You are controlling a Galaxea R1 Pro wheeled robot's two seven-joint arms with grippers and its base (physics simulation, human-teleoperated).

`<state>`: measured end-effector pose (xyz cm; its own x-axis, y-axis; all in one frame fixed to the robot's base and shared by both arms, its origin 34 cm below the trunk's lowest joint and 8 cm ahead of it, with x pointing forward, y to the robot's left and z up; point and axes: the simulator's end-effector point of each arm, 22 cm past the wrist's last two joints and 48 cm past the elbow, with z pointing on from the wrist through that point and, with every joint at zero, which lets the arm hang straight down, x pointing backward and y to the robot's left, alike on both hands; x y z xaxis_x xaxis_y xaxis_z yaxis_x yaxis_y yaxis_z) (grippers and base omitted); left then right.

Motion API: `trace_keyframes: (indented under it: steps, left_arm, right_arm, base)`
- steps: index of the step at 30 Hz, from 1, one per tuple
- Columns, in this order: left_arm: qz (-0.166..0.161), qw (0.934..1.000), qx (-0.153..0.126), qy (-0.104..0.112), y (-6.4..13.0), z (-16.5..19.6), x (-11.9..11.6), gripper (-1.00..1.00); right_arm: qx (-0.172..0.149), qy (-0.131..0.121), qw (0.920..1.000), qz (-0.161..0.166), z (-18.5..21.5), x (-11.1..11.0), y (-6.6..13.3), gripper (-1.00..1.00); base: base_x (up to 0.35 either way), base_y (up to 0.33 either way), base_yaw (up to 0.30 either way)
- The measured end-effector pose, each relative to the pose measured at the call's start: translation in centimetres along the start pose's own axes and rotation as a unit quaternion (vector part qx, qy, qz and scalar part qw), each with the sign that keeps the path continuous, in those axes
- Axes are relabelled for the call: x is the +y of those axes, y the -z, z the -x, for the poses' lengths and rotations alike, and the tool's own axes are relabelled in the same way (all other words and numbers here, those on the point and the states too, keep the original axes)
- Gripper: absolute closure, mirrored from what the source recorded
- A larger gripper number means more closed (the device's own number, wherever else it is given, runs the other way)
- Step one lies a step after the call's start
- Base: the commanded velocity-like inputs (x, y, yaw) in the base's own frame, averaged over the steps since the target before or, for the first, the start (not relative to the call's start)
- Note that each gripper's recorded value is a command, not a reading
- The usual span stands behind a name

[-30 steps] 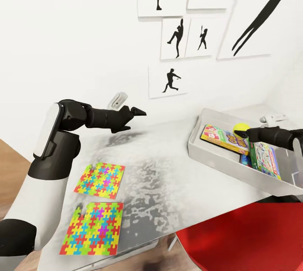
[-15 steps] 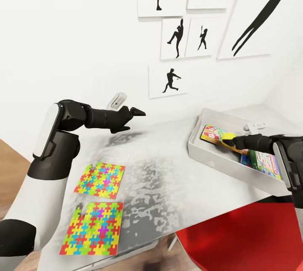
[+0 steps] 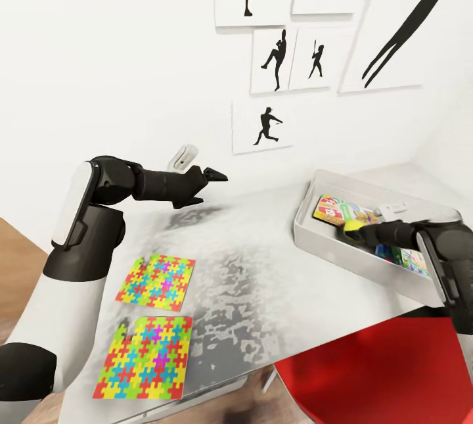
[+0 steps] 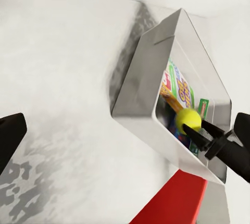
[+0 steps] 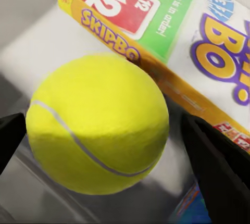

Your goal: Put all the toys in the child's room - the three board games (two on the bed and one on the table), the two jigsaw puzzles on the table, and the tennis ball on the table - inside the toy box on the table in the child's room.

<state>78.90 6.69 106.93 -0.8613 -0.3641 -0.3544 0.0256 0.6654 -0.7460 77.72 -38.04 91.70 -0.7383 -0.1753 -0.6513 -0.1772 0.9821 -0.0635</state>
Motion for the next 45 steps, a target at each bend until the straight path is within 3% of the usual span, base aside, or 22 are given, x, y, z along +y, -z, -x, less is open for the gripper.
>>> trace_keyframes:
  steps: [13, 16, 17, 19, 20, 22, 28, 34, 40, 45]
  left_arm:
    - [0.002, 1.0000, 0.000, 0.000, 0.0, -0.1, 0.2, -1.00]
    - [0.010, 0.9999, 0.003, 0.000, -0.2, -0.5, 0.7, -1.00]
    - [0.016, 0.9998, 0.006, 0.002, -0.4, -0.9, 1.4, -1.00]
    - [0.035, 0.9988, 0.027, 0.023, -1.2, -3.4, 4.7, -1.00]
    - [0.054, 0.9975, 0.029, 0.037, -1.0, -4.0, 7.3, -1.00]
    - [0.073, 0.9958, 0.025, 0.049, -0.5, -4.1, 9.8, -1.00]
    - [0.084, 0.9946, 0.022, 0.057, 0.0, -4.1, 11.3, -1.00]
    - [0.083, 0.9948, 0.019, 0.056, 0.3, -4.0, 11.0, -1.00]
    - [0.081, 0.9951, 0.014, 0.055, 0.7, -3.7, 10.6, -1.00]
    - [0.077, 0.9954, 0.009, 0.057, 1.1, -3.4, 10.2, -1.00]
  right_arm:
    - [-0.003, 0.003, 1.0000, -0.001, 0.2, 0.1, 0.2, -1.00]
    - [-0.039, 0.013, 0.9992, -0.003, 2.4, 0.3, 2.1, -1.00]
    - [-0.050, 0.005, 0.9987, -0.009, 2.9, -0.4, 2.7, -1.00]
    - [-0.085, -0.030, 0.9954, -0.032, 4.0, -3.8, 4.7, -1.00]
    - [-0.127, -0.021, 0.9907, -0.044, 5.6, -5.0, 5.7, -1.00]
    - [-0.161, -0.011, 0.9858, -0.047, 6.5, -5.8, 6.5, -1.00]
    - [-0.185, -0.022, 0.9811, -0.051, 6.8, -7.2, 7.6, -1.00]
    - [-0.186, -0.027, 0.9812, -0.044, 6.9, -6.9, 8.1, -1.00]
    - [-0.196, -0.028, 0.9799, 0.026, 6.8, -3.9, 8.5, -1.00]
    - [-0.204, -0.035, 0.9774, 0.043, 7.2, -2.3, 8.3, -1.00]
  base:
    - [0.000, 0.000, 0.000]
    - [0.000, 0.000, 0.000]
    - [0.000, 0.000, 0.000]
    - [0.000, 0.000, 0.000]
    - [0.000, 0.000, 0.000]
    - [0.000, 0.000, 0.000]
    - [-0.109, 0.059, -0.004]
    - [-0.038, 0.026, -0.002]
    - [-0.004, 0.040, 0.000]
    - [-0.059, 0.273, 0.000]
